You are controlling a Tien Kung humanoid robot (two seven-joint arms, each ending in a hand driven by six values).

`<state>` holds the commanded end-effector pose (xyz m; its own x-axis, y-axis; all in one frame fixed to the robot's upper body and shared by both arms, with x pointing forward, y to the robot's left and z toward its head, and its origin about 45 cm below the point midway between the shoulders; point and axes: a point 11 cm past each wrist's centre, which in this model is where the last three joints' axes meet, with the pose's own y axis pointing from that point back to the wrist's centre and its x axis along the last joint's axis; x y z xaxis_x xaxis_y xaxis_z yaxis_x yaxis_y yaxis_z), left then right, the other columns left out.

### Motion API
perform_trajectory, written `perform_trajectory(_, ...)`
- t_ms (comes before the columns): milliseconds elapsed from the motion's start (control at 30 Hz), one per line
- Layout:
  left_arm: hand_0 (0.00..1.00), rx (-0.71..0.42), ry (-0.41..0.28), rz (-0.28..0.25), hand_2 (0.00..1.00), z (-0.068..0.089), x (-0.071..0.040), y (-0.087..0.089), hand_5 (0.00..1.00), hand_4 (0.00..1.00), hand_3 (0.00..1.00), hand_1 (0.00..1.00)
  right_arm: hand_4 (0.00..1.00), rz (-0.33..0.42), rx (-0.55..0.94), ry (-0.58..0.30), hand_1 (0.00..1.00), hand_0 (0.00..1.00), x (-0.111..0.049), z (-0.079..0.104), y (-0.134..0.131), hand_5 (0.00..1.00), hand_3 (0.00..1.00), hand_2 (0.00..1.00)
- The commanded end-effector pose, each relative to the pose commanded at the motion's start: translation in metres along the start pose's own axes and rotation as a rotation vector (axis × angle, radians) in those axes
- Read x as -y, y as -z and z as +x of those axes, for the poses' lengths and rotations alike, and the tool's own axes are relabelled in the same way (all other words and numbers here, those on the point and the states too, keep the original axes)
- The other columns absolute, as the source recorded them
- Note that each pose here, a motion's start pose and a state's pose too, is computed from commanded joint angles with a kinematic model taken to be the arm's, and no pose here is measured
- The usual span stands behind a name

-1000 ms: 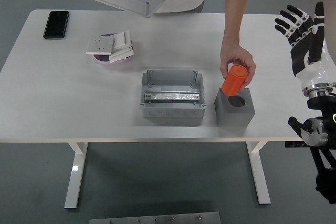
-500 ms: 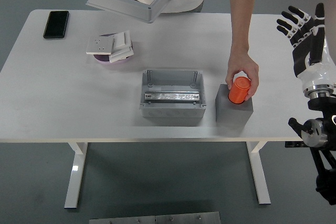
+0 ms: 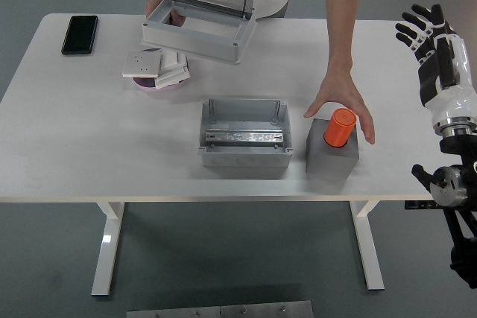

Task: Fetch the battery,place it into the box,close the lid of the box

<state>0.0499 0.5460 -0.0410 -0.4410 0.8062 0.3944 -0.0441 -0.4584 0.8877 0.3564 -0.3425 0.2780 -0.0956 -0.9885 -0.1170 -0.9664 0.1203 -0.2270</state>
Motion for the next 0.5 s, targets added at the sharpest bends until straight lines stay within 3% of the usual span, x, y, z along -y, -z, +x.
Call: perform_trajectory(500,0.615,0.002,0.002,0.000,0.600,-0.0011,-0.0001,-0.0011,0.002,0.439,0.587,0.727,0.998,0.005,-0.016,0.008,0.671,0.766,-0.0012,-0.0020,0.0000,0.654,0.704,0.659)
